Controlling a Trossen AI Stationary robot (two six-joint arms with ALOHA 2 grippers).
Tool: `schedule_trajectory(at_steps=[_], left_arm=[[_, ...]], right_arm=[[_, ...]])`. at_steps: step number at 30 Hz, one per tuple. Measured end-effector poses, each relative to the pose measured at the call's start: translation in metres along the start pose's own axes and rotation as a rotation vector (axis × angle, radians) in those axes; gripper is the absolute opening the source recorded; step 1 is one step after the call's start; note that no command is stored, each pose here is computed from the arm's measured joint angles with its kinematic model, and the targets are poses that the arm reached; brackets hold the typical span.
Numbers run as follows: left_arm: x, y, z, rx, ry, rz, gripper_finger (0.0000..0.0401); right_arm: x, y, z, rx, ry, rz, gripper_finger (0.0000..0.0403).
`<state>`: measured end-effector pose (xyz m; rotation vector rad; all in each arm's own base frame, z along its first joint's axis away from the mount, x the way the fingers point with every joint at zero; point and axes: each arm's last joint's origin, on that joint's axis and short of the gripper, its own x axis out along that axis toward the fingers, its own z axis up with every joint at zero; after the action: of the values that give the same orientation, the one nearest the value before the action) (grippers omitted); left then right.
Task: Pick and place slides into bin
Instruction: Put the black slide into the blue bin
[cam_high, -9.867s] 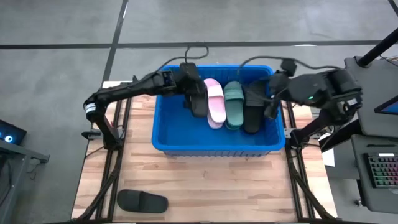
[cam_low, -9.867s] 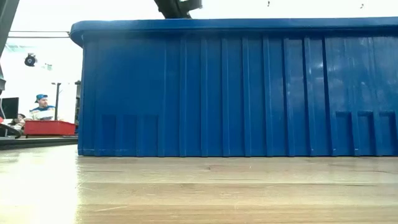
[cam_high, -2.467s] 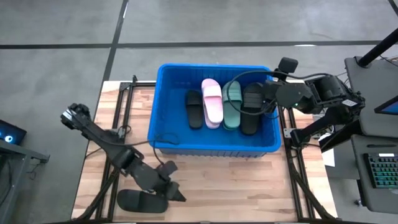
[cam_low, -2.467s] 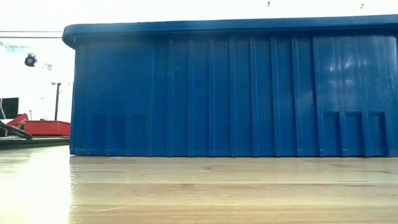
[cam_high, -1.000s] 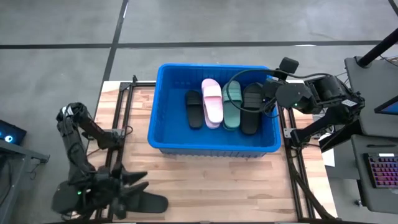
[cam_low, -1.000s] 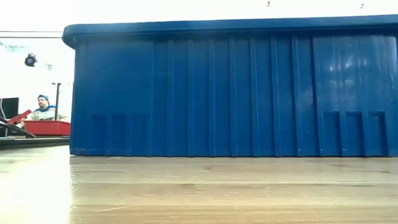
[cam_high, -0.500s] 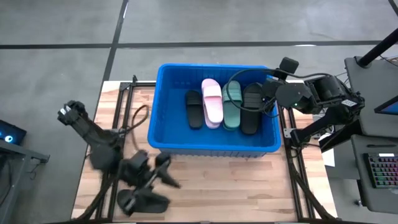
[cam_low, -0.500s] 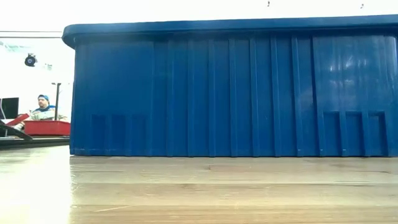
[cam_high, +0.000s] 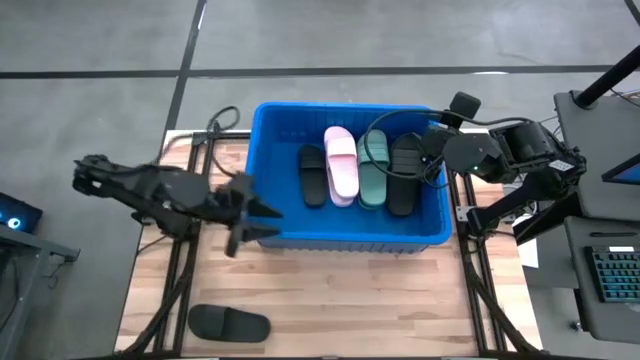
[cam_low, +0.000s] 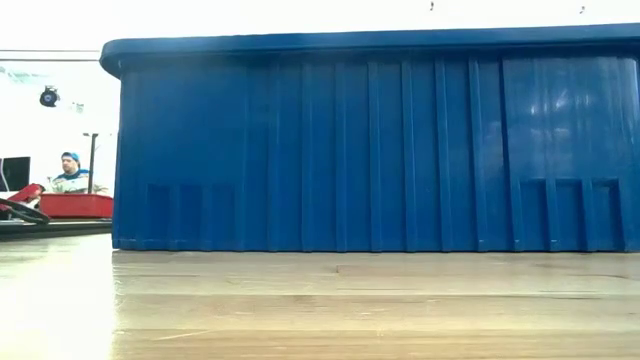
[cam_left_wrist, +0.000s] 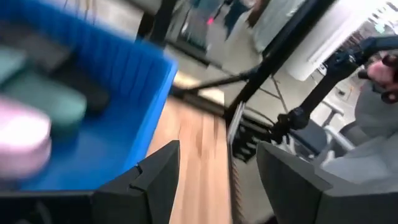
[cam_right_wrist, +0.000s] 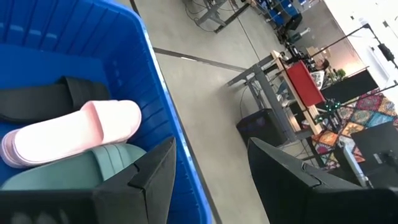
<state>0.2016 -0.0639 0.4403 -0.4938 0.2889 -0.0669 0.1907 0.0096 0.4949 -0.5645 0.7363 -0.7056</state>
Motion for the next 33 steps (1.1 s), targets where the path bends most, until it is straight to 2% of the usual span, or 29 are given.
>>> schedule_trajectory(at_steps=[4, 11, 16, 19, 21, 26, 30, 33], left_arm=[[-0.031, 0.008, -0.012, -0.202, 0.125, 0.057, 0.0198], [-0.055, 0.018, -0.045, -0.479, 0.495, 0.203, 0.0198], [-0.052, 0.017, -0.058, -0.586, 0.631, 0.299, 0.0198], [-0.047, 0.014, -0.071, -0.645, 0.718, 0.416, 0.0198], [-0.040, 0.012, -0.084, -0.697, 0.792, 0.505, 0.0198], [-0.026, 0.001, -0.130, -0.832, 0.960, 0.648, 0.0198], [-0.012, -0.018, -0.168, -0.936, 0.990, 0.583, 0.0198], [-0.005, -0.028, -0.195, -1.009, 0.927, 0.531, 0.0198]], right_arm=[[0.000, 0.000, 0.000, 0.007, 0.000, 0.000, 0.0192], [0.000, 0.000, 0.000, 0.067, -0.001, 0.000, 0.0192], [0.000, 0.000, 0.001, 0.084, -0.004, -0.001, 0.0192], [0.000, 0.000, 0.001, 0.090, -0.008, -0.001, 0.0192], [0.000, 0.000, 0.001, 0.090, -0.008, -0.001, 0.0192], [0.001, 0.001, 0.001, 0.090, -0.008, -0.001, 0.0192], [0.001, 0.001, 0.002, 0.090, -0.009, -0.001, 0.0192], [0.001, 0.001, 0.002, 0.080, -0.009, -0.001, 0.0192]])
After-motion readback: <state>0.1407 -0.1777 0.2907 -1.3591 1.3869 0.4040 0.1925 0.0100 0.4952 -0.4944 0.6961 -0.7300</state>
